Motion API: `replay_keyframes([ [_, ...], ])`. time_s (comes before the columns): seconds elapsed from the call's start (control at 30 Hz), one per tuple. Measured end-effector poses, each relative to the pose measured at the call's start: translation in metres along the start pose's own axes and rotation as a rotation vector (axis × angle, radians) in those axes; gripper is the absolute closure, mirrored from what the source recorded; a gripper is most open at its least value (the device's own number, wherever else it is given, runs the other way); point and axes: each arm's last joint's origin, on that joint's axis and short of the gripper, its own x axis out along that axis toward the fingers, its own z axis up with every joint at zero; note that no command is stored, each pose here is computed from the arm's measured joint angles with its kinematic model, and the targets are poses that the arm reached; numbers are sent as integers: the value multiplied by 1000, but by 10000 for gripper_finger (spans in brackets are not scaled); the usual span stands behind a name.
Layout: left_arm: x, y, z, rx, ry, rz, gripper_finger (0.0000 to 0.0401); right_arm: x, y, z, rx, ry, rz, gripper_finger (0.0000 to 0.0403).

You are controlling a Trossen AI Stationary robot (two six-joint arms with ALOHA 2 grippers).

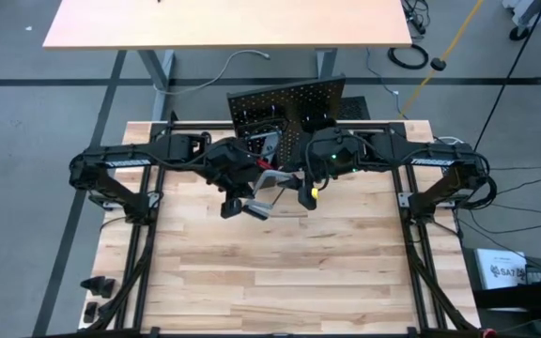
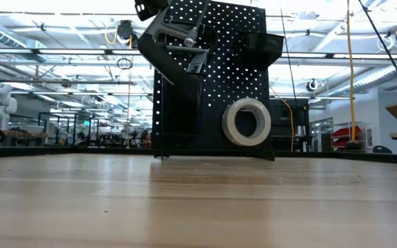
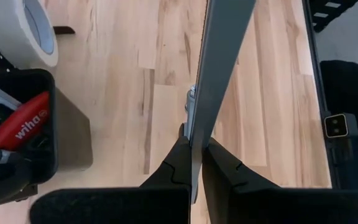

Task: Hang tools onto peg board
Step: Hang the hacksaw on the pegboard

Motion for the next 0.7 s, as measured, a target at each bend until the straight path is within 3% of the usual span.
replay_keyframes([
  [0.33,0,0,-1,-2,7,-19,388,0,-1,0,-33,-1,-30,375],
  [0.47,0,-1,0,5,7,-37,374,0,0,-1,-42,3,-26,376],
  [0.7,-4,-1,-4,53,28,-26,288,-3,-2,-6,-65,54,-57,376],
])
